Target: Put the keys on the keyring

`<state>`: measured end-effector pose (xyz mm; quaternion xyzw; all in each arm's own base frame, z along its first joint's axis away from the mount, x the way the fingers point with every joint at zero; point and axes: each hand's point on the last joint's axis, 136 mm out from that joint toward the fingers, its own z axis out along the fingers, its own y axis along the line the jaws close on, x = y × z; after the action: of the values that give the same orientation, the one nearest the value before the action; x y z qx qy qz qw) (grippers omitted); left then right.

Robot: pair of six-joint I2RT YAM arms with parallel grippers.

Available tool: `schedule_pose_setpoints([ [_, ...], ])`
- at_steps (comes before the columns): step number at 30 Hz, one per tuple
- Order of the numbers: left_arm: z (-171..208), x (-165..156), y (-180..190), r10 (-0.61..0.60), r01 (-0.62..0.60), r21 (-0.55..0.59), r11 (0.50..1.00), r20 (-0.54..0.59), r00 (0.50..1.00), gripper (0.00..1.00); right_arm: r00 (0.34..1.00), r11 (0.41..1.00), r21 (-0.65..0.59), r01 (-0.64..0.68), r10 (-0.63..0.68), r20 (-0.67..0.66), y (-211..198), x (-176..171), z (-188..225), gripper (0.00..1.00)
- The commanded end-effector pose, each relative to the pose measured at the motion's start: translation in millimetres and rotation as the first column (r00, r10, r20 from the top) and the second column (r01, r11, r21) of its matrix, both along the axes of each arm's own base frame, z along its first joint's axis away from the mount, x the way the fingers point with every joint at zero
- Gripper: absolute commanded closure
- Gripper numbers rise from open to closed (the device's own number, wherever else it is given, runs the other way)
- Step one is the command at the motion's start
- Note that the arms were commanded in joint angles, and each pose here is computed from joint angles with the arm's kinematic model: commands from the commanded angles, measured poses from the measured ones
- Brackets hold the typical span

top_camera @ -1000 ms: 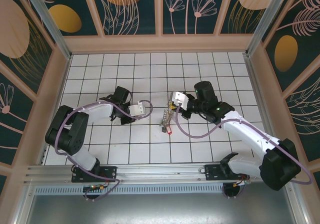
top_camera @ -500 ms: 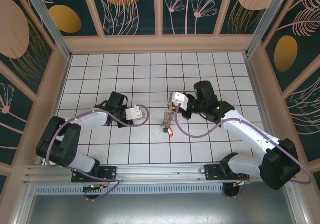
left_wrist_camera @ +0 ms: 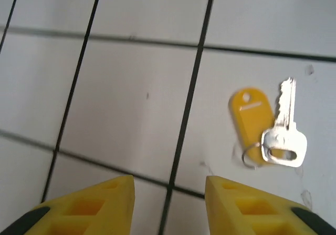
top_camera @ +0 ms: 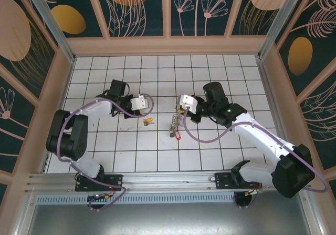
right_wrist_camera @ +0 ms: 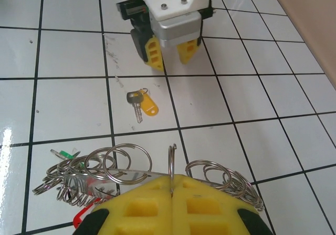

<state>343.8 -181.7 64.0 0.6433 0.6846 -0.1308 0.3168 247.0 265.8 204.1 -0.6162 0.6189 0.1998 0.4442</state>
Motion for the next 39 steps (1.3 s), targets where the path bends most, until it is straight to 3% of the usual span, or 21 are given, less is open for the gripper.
schedule_pose_setpoints([
  [1,-7.0,-20.9,-13.9,-0.170,0.165,-0.046,0.985,-0.126,0.977,0.60,0.999,0.999,0.028,-0.015,0.014,0.051,0.1,0.4,18.7,1.00],
  [4,-12.9,-23.4,-11.1,-0.213,0.213,-0.015,0.977,-0.172,0.962,0.64,0.999,1.000,0.023,-0.006,0.005,0.050,-3.1,-0.5,18.2,1.00],
  [10,-19.8,-36.1,-4.4,-0.209,0.220,0.023,0.975,-0.235,0.949,0.60,0.999,1.000,0.024,0.003,-0.004,0.044,-7.8,-3.1,16.4,1.00],
  [17,-40.7,-42.2,4.8,-0.185,0.218,0.128,0.968,-0.229,0.956,0.54,0.999,1.000,0.026,0.001,-0.002,0.043,-8.5,-3.6,13.9,1.00],
  [22,-43.9,-34.2,-0.7,-0.189,0.219,0.111,0.969,-0.231,0.954,0.53,0.999,1.000,0.025,0.001,-0.002,0.047,-8.5,-3.5,16.2,1.00],
  [32,-51.9,-45.4,-8.0,-0.244,0.275,0.105,0.956,-0.243,0.939,0.56,0.999,1.000,0.024,0.001,-0.002,0.051,-9.0,-3.7,17.5,1.00],
  [39,-54.9,-42.3,-5.0,-0.241,0.282,0.149,0.948,-0.247,0.939,0.67,0.999,1.000,0.023,0.004,-0.005,0.050,-9.2,-3.2,17.8,1.00],
])
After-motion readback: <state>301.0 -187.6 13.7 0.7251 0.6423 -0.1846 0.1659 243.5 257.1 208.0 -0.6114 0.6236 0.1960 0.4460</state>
